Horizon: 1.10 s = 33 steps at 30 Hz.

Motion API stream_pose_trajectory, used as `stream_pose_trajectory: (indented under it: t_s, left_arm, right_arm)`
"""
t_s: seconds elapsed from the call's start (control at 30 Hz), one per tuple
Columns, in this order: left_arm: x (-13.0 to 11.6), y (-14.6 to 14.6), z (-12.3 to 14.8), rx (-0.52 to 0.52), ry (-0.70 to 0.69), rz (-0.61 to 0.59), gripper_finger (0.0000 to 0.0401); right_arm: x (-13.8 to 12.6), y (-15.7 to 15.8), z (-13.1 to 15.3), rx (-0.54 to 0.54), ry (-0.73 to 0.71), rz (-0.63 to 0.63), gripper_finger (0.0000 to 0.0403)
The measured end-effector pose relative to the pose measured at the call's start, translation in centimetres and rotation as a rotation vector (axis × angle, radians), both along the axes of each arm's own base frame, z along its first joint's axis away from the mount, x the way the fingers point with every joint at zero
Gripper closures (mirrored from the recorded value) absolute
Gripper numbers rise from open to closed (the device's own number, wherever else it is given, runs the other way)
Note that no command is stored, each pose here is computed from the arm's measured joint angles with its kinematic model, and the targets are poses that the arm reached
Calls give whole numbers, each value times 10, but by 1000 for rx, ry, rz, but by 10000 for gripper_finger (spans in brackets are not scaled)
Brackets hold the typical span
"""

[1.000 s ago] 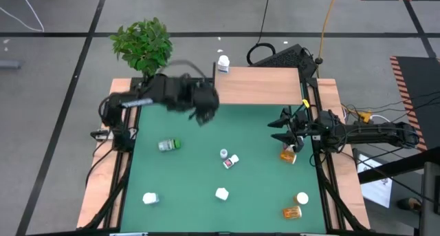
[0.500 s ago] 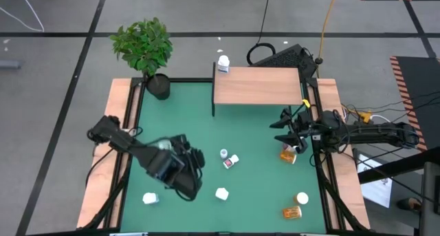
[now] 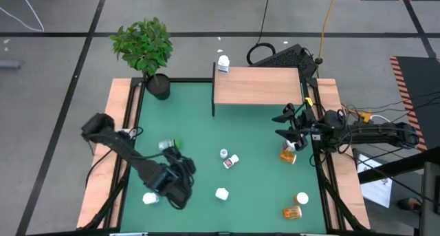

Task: Pick and place medicine bottles onto shelf by color
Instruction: Align the left white and blue pill bottle with the other blue pill bottle on the shelf

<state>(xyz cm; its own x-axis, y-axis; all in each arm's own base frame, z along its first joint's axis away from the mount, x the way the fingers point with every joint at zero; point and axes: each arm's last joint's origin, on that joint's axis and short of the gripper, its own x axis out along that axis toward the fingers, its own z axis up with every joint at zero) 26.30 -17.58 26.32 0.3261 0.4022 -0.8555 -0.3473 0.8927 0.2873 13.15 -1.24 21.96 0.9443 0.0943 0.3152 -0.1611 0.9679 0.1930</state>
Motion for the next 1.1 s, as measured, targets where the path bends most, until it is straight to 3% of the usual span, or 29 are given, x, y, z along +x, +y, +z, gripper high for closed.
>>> stream_pose_trajectory:
  t_s: [0.1,0.27,0.47,0.77,1.1]
  left_arm:
    - [-26,1,2,-77,-55,35,110]
    - [-67,-14,5,-339,-59,38,109]
    - [-111,-40,-4,-446,88,52,110]
    - [-137,-59,-7,-436,54,5,110]
    - [-144,-57,-40,-383,101,-1,109]
  right_arm:
    - [0,0,0,-17,-4,-5,167]
    - [0,0,1,-24,-17,-7,167]
    - [0,0,1,-10,-14,-2,167]
    - [1,0,-3,8,30,2,167]
    - [1,0,-4,9,44,2,167]
